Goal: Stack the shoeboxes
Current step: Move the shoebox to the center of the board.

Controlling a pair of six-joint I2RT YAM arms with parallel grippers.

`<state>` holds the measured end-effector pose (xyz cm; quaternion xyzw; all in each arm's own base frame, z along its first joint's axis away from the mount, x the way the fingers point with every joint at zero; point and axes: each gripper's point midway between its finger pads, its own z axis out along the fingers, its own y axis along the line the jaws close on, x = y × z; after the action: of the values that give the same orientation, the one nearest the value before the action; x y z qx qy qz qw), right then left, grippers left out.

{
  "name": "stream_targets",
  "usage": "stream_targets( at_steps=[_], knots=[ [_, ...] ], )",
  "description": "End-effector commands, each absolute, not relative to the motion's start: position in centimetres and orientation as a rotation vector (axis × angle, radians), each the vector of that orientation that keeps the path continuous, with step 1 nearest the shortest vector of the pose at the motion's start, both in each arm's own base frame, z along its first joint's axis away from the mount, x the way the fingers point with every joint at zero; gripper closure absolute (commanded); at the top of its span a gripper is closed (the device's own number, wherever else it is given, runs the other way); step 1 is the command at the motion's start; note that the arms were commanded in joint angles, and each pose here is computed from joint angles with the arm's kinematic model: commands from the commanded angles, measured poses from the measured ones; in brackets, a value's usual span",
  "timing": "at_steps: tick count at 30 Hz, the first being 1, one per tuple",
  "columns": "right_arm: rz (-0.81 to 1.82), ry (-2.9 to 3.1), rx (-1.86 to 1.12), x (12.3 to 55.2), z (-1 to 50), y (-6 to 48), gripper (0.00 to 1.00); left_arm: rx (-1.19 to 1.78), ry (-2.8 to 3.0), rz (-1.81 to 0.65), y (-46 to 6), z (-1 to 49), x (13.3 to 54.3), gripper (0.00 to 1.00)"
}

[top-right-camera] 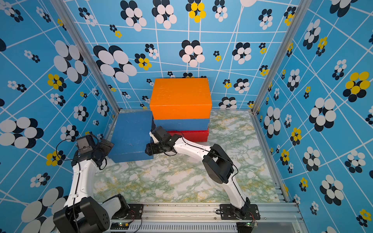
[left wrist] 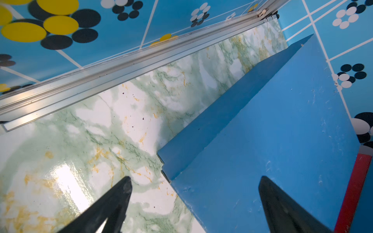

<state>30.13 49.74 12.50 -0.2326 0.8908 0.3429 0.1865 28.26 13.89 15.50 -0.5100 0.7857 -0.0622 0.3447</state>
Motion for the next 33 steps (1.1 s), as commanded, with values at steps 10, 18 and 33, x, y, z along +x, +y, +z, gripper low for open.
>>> stream_targets(
  at_steps=[10, 18, 33],
  knots=[
    [0.959, 2.523, -0.671, 30.3, 12.4, 50.9, 0.28, -1.310, 2.007, -0.214, 14.6, 15.4, 30.5, 0.04],
    [0.959, 2.527, -0.666, 30.3, 12.2, 51.3, 0.29, -1.297, 2.007, -0.239, 14.7, 15.2, 31.4, 0.18],
    [0.946, 2.479, -0.719, 30.8, 13.1, 51.9, 0.29, -1.287, 2.068, -0.289, 12.6, 13.0, 30.4, 0.29]
  ],
)
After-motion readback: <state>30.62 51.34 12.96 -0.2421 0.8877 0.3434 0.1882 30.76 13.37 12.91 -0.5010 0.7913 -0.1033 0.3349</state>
